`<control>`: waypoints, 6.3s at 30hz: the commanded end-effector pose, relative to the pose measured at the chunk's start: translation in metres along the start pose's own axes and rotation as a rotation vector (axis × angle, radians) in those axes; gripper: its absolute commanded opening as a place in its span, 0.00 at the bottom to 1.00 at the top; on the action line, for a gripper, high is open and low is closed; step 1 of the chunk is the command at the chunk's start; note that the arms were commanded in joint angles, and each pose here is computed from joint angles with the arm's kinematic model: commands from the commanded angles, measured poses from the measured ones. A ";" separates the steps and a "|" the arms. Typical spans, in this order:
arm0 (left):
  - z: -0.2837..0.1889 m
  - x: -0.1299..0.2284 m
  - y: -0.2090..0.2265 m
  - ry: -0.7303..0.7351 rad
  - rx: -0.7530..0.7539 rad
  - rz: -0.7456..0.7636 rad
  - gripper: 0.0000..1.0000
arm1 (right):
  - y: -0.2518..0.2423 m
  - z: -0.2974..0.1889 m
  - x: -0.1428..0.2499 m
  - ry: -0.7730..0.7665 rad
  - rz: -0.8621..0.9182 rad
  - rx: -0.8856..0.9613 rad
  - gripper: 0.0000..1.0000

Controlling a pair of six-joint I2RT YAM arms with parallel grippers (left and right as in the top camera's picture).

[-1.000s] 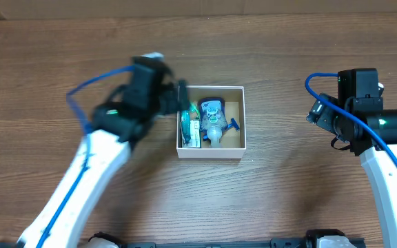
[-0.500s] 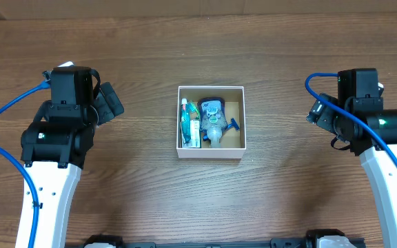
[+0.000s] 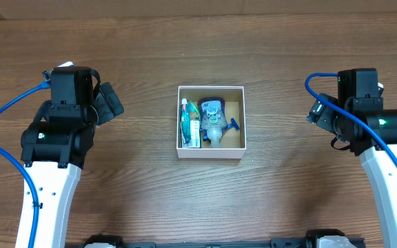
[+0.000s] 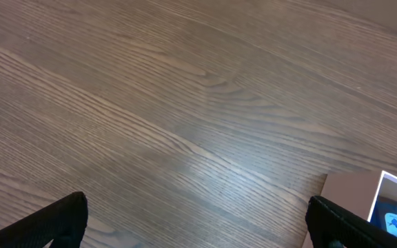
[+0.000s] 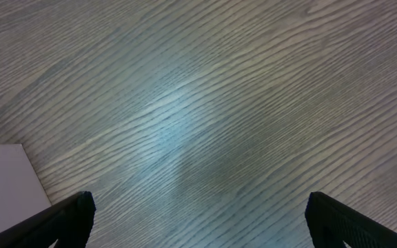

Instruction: Pack container

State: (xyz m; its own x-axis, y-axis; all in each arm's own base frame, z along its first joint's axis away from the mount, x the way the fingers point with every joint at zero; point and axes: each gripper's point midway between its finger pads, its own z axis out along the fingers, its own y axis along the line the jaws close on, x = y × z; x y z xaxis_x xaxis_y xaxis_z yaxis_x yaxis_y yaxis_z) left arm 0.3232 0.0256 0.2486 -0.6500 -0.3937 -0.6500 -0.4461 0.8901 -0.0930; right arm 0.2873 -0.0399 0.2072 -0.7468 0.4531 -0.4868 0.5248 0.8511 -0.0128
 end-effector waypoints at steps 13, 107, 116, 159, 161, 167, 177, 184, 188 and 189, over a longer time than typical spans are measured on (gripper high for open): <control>-0.003 -0.006 0.003 -0.021 -0.012 0.004 1.00 | -0.002 -0.003 -0.005 -0.022 0.010 0.006 1.00; -0.051 -0.019 0.011 -0.149 0.052 -0.037 1.00 | 0.025 0.002 0.080 -0.868 -0.135 -0.665 1.00; -0.228 -0.005 0.073 -0.639 0.295 -0.194 1.00 | 0.025 0.002 0.080 -0.868 -0.135 -0.665 1.00; -0.008 0.106 0.014 -0.747 0.506 0.054 1.00 | 0.025 0.002 0.080 -0.869 -0.135 -0.665 1.00; 0.007 0.116 0.015 -0.714 0.492 0.059 1.00 | 0.025 0.002 0.080 -0.869 -0.135 -0.665 1.00; 0.015 0.122 0.015 -0.717 0.444 0.170 1.00 | 0.025 0.002 0.080 -0.869 -0.135 -0.665 1.00; 0.015 0.122 0.015 -0.742 0.405 0.276 1.00 | 0.025 0.002 0.080 -0.868 -0.135 -0.665 1.00; 0.015 0.122 0.015 -0.742 0.404 0.277 1.00 | 0.025 0.002 0.080 -0.869 -0.135 -0.665 1.00; 0.015 0.122 0.015 -0.741 0.404 0.276 1.00 | 0.025 0.002 0.080 -0.868 -0.135 -0.665 1.00; 0.015 0.122 0.015 -0.742 0.404 0.277 1.00 | 0.025 0.002 0.080 -0.869 -0.135 -0.665 1.00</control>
State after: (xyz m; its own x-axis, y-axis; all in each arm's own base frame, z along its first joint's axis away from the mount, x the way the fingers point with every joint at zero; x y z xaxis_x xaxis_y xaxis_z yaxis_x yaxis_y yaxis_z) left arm 0.2462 -0.0057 0.1562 -0.0836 -0.0444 -0.9955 0.0071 0.9990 -0.0451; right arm 0.2420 0.0181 0.1624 -0.1199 0.2261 -0.9667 -0.0595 0.9703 0.2344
